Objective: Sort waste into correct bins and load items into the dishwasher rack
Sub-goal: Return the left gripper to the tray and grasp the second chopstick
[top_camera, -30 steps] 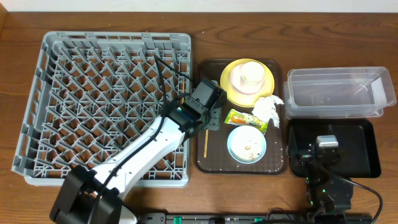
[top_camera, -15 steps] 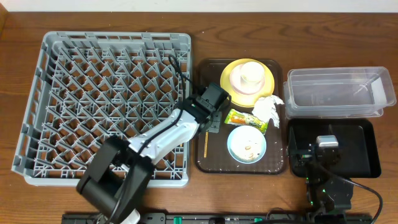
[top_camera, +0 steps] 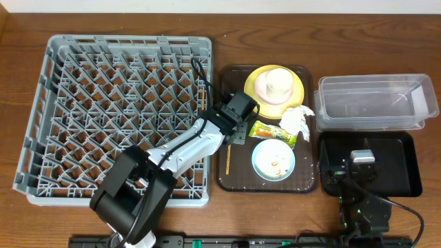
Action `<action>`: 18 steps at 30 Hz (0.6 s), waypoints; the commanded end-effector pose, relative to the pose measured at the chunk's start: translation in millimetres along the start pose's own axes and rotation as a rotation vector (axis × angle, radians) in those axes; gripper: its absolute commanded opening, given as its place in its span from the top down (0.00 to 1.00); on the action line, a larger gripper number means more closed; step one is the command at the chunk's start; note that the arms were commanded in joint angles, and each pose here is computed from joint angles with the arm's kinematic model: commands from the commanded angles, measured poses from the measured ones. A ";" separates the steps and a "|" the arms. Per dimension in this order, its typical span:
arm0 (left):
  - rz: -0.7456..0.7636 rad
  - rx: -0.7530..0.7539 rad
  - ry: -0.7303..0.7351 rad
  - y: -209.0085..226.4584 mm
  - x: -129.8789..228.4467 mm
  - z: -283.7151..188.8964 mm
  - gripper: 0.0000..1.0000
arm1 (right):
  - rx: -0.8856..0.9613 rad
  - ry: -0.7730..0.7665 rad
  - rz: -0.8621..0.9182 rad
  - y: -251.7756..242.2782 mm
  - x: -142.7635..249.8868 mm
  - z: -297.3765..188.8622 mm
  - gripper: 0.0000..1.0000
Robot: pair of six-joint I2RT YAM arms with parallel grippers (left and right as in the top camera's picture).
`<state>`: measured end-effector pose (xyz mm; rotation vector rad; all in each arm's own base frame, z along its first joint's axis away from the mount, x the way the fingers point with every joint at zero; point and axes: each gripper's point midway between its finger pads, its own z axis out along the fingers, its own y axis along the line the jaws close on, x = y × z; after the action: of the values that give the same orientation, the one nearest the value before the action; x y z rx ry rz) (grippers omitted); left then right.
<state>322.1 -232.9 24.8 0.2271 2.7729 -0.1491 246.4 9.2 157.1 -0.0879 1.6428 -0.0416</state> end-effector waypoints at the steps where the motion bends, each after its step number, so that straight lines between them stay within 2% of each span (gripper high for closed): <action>1: -0.020 -0.011 0.109 5.7 29.5 29.3 0.83 | 0.009 0.005 -0.005 -2.2 1.3 0.0 0.01; 5: -0.024 0.011 0.068 1.4 17.9 14.1 0.83 | 0.009 0.005 -0.005 -2.2 1.4 0.1 0.01; 12: -0.033 0.095 -0.079 -11.8 -14.0 -40.8 0.83 | 0.009 0.004 -0.005 -2.2 1.2 0.0 0.01; 18: -0.013 0.125 -0.112 -22.7 -15.8 -55.9 0.79 | 0.009 0.004 -0.005 -2.2 1.2 0.0 0.01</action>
<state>320.0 -245.2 85.7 0.2041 2.6479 -0.3176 246.4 9.1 157.1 -0.0876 1.6428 -0.0419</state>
